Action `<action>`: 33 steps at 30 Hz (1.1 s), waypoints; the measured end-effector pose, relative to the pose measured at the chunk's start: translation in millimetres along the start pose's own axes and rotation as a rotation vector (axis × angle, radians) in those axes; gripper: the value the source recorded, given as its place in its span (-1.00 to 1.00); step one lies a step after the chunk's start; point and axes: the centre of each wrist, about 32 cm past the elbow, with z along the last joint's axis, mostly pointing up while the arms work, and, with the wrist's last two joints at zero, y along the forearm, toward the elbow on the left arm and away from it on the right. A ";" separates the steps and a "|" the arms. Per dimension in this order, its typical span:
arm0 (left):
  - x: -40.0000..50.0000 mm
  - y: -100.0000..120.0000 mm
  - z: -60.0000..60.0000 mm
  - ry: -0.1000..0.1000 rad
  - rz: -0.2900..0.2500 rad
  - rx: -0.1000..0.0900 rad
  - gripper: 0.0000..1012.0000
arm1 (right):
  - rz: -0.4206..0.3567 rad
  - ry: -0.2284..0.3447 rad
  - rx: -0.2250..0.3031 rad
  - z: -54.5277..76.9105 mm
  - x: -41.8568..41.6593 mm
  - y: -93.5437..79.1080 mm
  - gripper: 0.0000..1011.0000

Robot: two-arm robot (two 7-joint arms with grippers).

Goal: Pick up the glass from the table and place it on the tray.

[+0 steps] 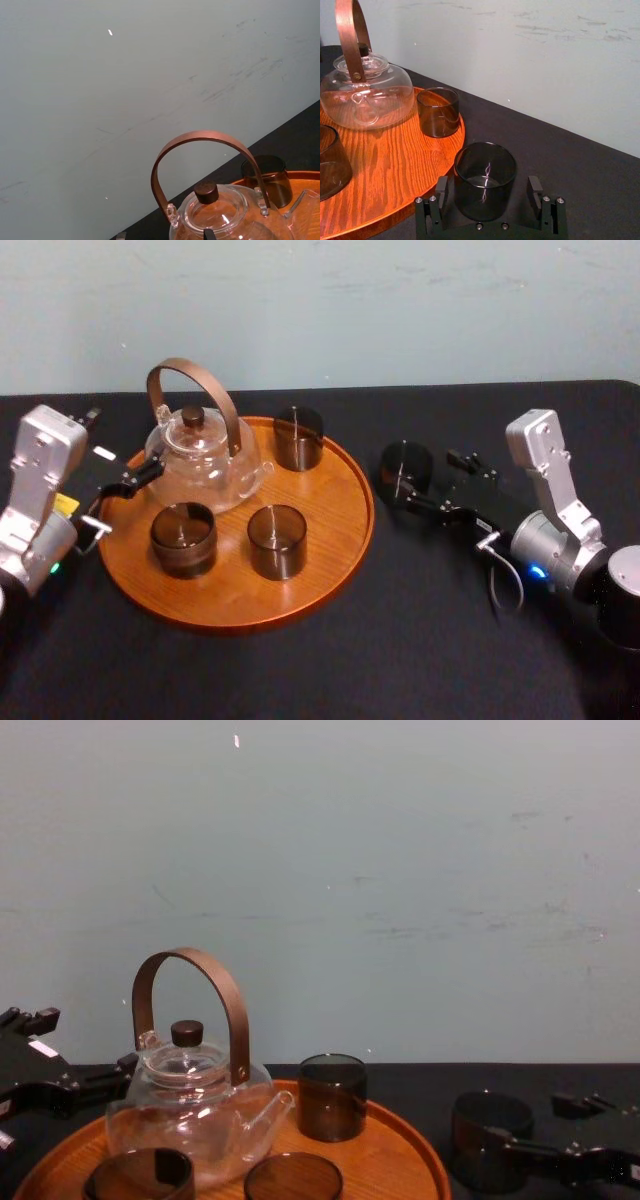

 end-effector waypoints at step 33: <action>0.0 0.0 0.0 0.000 0.000 0.000 0.98 | 0.021 -0.012 -0.008 0.4 8.9 32.2 0.98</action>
